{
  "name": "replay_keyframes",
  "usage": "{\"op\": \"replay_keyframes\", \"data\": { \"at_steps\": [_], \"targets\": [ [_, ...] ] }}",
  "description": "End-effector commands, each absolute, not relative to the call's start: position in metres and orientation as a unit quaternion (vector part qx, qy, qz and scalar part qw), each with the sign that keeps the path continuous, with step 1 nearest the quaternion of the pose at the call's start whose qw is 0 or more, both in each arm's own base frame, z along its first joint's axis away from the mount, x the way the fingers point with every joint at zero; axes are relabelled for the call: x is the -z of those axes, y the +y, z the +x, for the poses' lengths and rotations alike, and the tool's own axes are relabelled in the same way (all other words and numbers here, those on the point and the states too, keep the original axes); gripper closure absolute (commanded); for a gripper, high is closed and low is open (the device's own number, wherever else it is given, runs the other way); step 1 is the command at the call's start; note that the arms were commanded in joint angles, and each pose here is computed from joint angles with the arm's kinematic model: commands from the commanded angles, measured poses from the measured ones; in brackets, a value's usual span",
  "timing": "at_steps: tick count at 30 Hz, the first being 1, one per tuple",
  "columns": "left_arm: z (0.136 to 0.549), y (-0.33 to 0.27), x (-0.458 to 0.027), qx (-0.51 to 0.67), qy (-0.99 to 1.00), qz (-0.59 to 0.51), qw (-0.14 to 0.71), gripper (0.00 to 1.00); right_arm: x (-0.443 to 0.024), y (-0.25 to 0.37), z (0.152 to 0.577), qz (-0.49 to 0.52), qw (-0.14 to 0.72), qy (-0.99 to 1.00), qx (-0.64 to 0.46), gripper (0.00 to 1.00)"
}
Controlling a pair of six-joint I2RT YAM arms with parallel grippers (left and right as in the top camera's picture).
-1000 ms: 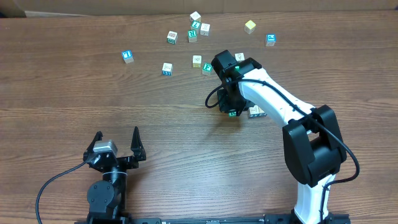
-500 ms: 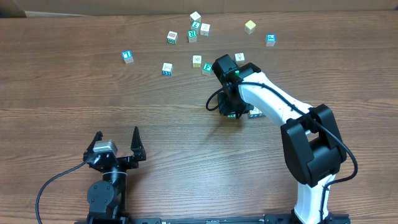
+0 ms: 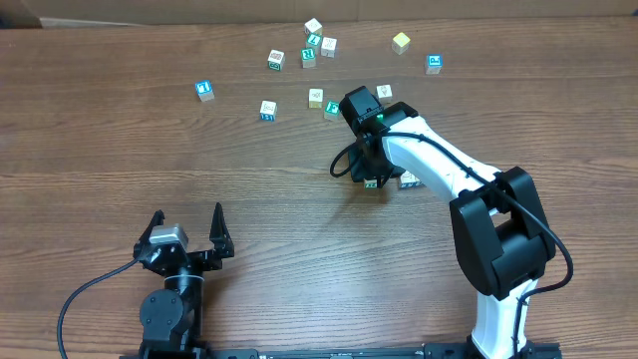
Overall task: Form a horizontal line
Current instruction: 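Carry the white 5 block right and lower it left of the row, then open the right gripper and push the 5 block against the row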
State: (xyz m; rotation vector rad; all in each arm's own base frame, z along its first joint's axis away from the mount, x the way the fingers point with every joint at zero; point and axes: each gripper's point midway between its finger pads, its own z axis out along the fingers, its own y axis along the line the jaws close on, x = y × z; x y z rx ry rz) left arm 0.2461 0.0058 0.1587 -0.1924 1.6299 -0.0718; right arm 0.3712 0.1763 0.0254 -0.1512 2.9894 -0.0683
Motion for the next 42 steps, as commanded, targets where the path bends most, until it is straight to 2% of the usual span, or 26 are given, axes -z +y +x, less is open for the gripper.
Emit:
{"op": "replay_keyframes", "data": {
  "at_steps": [1,6,10,11,14,33,42],
  "targets": [
    [0.246,0.007,-0.159,0.022,0.724,-0.081,0.684,0.00,-0.024,0.173,0.380,-0.075,0.093,0.992,0.038,0.50],
    [0.246,0.007,-0.159,0.022,0.724,-0.081,0.684,0.00,-0.026,0.179,0.394,-0.114,0.120,0.986,0.033,0.51],
    [0.246,0.007,-0.159,0.022,0.724,-0.081,0.684,0.00,-0.027,0.182,0.398,-0.123,0.129,0.983,0.030,0.71],
    [0.246,0.007,-0.159,0.022,0.724,-0.081,0.684,0.00,-0.027,0.182,0.398,-0.124,0.130,0.983,0.030,0.80],
    [0.246,0.007,-0.159,0.022,0.724,-0.081,0.684,0.01,-0.027,0.182,0.398,-0.124,0.130,0.983,0.029,0.96],
    [0.246,0.007,-0.159,0.022,0.724,-0.081,0.684,0.00,-0.024,0.178,0.381,-0.121,0.093,0.988,0.029,0.96],
    [0.246,0.007,-0.159,0.022,0.724,-0.081,0.684,0.01,-0.041,0.194,0.409,-0.136,0.146,0.980,0.008,0.96]
  ]
}}
